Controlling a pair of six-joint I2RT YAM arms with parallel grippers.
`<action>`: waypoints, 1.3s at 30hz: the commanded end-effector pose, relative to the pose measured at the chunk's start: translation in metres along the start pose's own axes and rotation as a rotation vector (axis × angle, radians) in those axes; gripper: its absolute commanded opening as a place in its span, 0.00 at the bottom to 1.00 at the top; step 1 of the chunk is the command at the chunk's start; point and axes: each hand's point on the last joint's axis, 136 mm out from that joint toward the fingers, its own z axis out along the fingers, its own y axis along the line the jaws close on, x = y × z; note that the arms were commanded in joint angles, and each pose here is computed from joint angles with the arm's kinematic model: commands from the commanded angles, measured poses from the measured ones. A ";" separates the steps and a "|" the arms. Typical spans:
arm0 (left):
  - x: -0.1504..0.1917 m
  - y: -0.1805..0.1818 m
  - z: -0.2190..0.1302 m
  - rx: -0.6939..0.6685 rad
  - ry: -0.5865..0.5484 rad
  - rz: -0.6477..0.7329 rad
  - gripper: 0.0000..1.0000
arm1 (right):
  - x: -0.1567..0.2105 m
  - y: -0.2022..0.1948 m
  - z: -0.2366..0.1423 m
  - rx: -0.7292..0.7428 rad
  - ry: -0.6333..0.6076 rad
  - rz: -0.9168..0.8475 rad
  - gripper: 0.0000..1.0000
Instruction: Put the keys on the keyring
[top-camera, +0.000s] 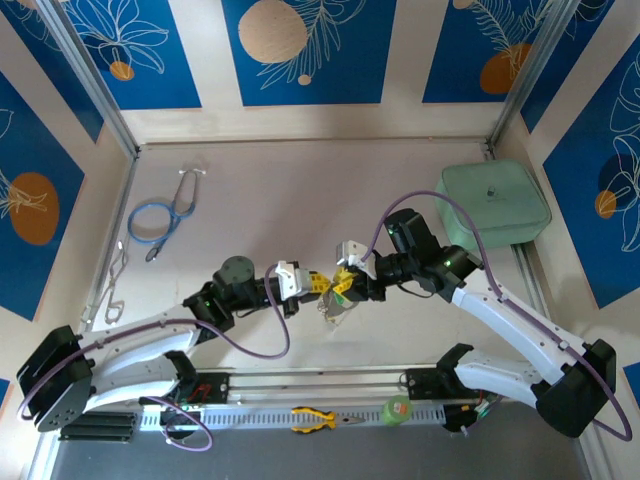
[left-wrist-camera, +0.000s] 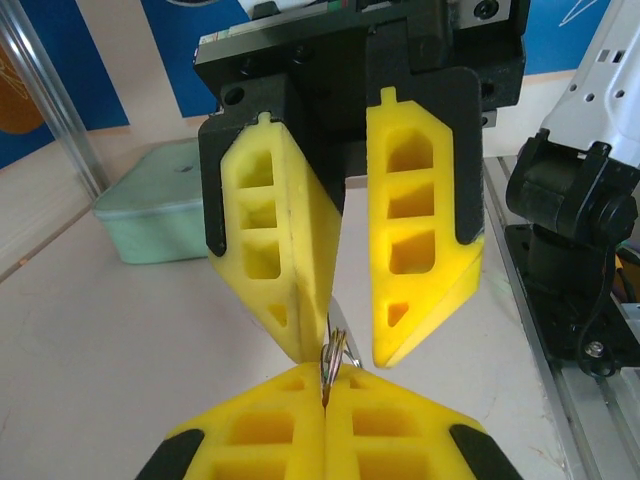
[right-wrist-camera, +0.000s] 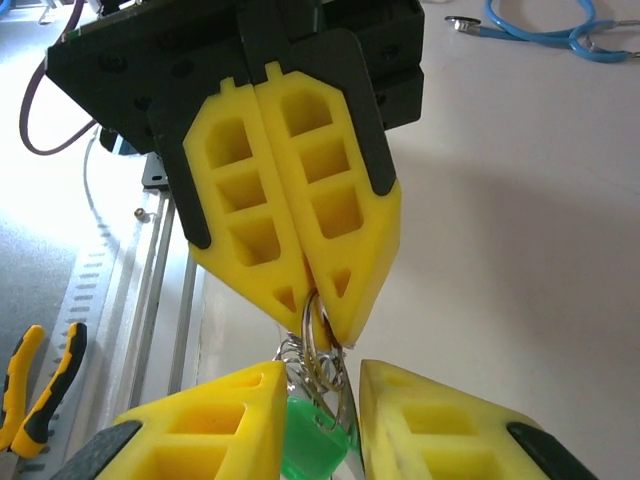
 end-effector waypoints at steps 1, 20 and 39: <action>-0.018 -0.002 0.000 0.019 -0.076 0.005 0.00 | -0.005 0.001 -0.002 -0.003 -0.037 -0.003 0.23; -0.001 -0.002 -0.013 -0.002 0.069 0.042 0.28 | 0.004 0.001 -0.005 0.004 0.060 -0.093 0.00; 0.008 -0.008 -0.002 0.111 0.180 0.127 0.23 | -0.004 0.014 0.011 -0.095 0.156 -0.308 0.00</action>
